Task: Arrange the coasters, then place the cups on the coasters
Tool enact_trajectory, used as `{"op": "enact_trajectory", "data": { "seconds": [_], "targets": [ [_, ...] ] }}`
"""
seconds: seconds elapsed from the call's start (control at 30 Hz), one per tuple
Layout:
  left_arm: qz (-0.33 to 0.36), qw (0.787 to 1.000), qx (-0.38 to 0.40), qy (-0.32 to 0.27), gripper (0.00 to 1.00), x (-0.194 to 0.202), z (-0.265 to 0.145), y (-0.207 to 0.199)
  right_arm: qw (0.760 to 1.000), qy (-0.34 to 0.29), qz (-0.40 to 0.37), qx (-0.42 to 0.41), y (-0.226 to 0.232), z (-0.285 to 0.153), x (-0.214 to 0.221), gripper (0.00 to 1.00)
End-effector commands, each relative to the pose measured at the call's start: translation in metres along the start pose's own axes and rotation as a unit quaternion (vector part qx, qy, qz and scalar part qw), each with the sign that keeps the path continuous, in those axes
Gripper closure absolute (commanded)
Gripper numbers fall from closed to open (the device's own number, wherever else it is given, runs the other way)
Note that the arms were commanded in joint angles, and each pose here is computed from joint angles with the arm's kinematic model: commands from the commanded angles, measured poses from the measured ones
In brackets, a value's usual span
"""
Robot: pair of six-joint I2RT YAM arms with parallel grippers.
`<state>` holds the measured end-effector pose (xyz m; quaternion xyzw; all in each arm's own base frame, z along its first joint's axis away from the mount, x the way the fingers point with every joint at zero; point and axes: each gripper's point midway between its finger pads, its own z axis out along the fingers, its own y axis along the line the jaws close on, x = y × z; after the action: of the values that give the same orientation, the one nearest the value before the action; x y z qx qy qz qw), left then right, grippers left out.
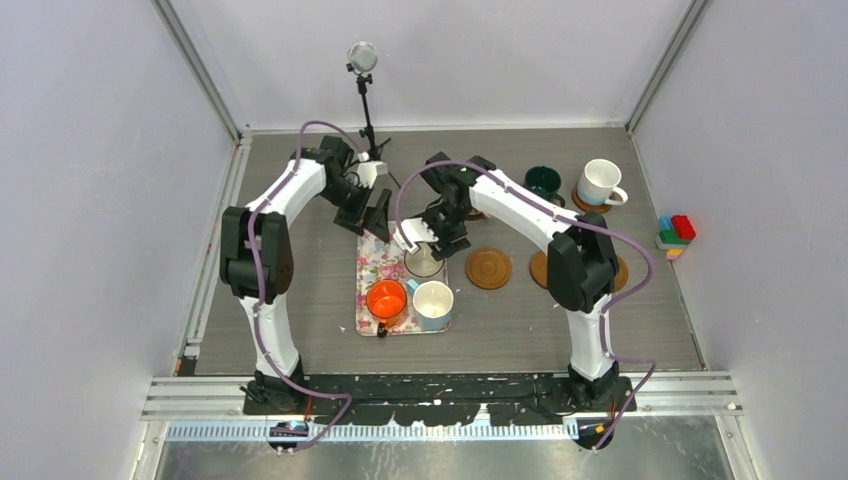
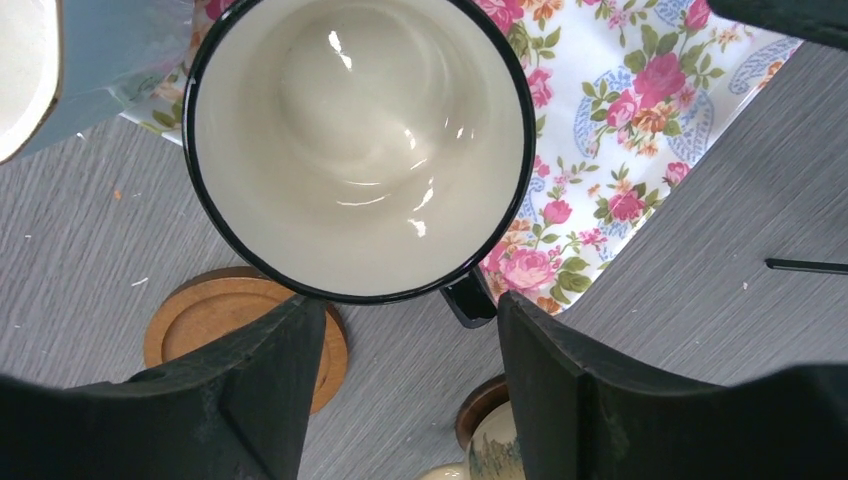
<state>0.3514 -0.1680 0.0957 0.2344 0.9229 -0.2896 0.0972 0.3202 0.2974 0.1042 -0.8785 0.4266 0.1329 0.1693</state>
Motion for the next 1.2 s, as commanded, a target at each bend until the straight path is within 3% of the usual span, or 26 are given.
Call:
{"op": "enact_trajectory", "data": {
  "seconds": [0.0, 0.1, 0.6, 0.8, 1.03, 1.17],
  "targets": [
    [0.014, 0.999, 0.002, -0.038, 0.00, -0.011, -0.024, -0.013, 1.000, -0.002, 0.009, 0.006, 0.004, -0.004, -0.005, 0.35],
    [0.016, 0.999, 0.000, -0.042, 0.00, -0.012, -0.027, -0.013, 0.999, -0.005, 0.031, 0.012, 0.007, -0.003, -0.005, 0.41],
    [0.014, 0.999, -0.009, -0.049, 0.00, -0.011, -0.031, -0.010, 0.981, -0.048, 0.161, 0.096, -0.001, 0.022, -0.006, 0.48],
    [0.012, 0.999, -0.012, -0.051, 0.00, -0.010, -0.033, -0.008, 0.974, -0.063, 0.186, 0.109, 0.000, 0.019, -0.012, 0.63],
    [0.011, 0.998, -0.022, -0.054, 0.00, -0.008, -0.035, -0.003, 0.963, -0.072, 0.223, 0.134, -0.003, 0.005, -0.016, 0.98],
    [0.009, 0.998, -0.034, -0.052, 0.00, -0.005, -0.037, 0.000, 0.948, -0.098, 0.259, 0.160, -0.004, -0.010, -0.028, 1.00]
  ]
}}
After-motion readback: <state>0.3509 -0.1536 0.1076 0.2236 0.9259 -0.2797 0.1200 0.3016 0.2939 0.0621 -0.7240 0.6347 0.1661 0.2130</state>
